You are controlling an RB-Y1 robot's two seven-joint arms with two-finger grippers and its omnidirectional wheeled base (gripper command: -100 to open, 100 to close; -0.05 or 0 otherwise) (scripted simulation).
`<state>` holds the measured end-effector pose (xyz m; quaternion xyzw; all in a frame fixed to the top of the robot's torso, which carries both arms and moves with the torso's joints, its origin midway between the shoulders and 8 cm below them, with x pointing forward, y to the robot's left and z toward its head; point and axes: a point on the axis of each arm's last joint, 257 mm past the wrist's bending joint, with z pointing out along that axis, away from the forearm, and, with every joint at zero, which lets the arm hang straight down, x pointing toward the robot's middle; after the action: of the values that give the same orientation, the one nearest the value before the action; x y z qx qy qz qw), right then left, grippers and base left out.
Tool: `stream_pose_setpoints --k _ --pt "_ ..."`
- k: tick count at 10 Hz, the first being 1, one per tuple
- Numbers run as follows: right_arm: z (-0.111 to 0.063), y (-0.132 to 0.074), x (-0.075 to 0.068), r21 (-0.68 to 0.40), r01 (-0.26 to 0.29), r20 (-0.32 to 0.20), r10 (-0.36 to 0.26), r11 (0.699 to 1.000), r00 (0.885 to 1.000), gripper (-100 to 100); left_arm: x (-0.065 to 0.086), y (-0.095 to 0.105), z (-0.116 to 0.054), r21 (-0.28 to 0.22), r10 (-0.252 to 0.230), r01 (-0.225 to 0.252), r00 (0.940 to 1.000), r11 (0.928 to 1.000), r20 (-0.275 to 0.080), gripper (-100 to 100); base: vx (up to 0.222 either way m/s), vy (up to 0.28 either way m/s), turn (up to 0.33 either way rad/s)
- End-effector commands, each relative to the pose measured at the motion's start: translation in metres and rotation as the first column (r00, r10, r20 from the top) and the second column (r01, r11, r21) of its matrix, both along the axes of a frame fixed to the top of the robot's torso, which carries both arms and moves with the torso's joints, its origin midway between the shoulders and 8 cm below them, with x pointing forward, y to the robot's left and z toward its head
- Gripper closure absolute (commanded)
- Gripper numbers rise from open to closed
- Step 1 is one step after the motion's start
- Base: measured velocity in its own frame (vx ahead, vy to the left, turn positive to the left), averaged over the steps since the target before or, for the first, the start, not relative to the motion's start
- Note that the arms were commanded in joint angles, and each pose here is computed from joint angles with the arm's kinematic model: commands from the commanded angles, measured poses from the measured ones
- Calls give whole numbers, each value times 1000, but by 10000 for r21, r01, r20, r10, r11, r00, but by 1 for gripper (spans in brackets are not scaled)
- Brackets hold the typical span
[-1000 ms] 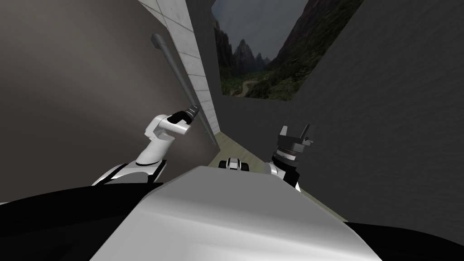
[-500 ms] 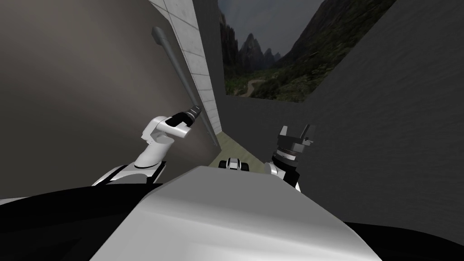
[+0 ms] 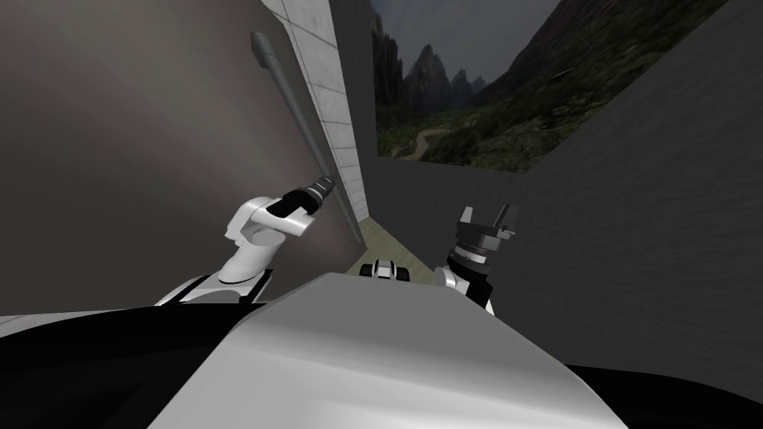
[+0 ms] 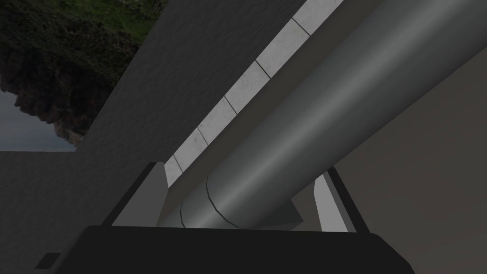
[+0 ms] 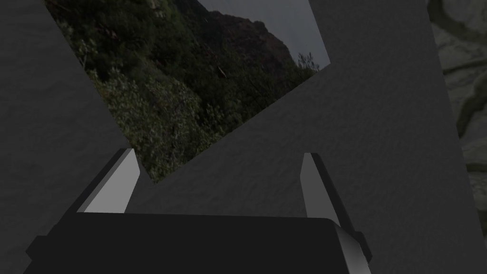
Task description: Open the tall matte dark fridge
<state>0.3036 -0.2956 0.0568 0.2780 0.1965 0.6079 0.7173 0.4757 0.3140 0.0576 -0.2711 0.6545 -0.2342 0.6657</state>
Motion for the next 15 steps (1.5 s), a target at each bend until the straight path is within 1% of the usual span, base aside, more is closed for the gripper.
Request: stream_pose_setpoints --k 1,2,3,4,6,8,9,11,12,13,15 --pt "0 0 0 0 0 0 0 10000 10000 0 -6 -10 0 2 -147 147 9999 9999 15 100 37 -1 25" --pt "0 0 0 0 -1 1 1 10000 10000 0 -10 -29 3 7 -695 695 9976 9976 37 100 -141 29 -164" --pt "0 0 0 0 -3 3 3 10000 10000 0 -10 -29 3 7 -695 695 9976 9976 37 100 -201 34 -142" --pt "0 0 0 2 -4 4 4 10000 10000 0 -12 -38 4 -2 -957 957 9954 9954 38 100 -215 0 -118" --pt "0 0 0 2 -4 5 4 10000 10000 0 -17 -55 5 -20 -1478 1478 9890 9890 35 100 -274 12 -132" --pt "0 0 0 2 -4 4 4 10000 10000 0 -22 -73 6 -39 -1992 1992 9799 9799 26 100 -277 5 -156" --pt "0 0 0 2 -4 5 4 10000 10000 0 -25 -81 7 -49 -2247 2247 9744 9744 19 100 -284 -24 -146" --pt "0 0 0 2 -4 4 4 10000 10000 0 -32 -98 8 -72 -2751 2751 9614 9614 2 100 -261 1 -124" --pt "0 0 0 2 -4 3 4 10000 10000 0 -29 -92 6 57 -2561 2561 9666 9666 -69 100 -109 -4 -45" --pt "0 0 0 1 -2 2 2 10000 10000 0 -31 -102 3 57 -2857 2858 9582 9583 -145 100 -126 26 -100" --pt "0 0 0 0 -3 3 3 10000 10000 0 -34 -116 3 28 -3314 3314 9434 9435 -133 100 -264 71 -167"
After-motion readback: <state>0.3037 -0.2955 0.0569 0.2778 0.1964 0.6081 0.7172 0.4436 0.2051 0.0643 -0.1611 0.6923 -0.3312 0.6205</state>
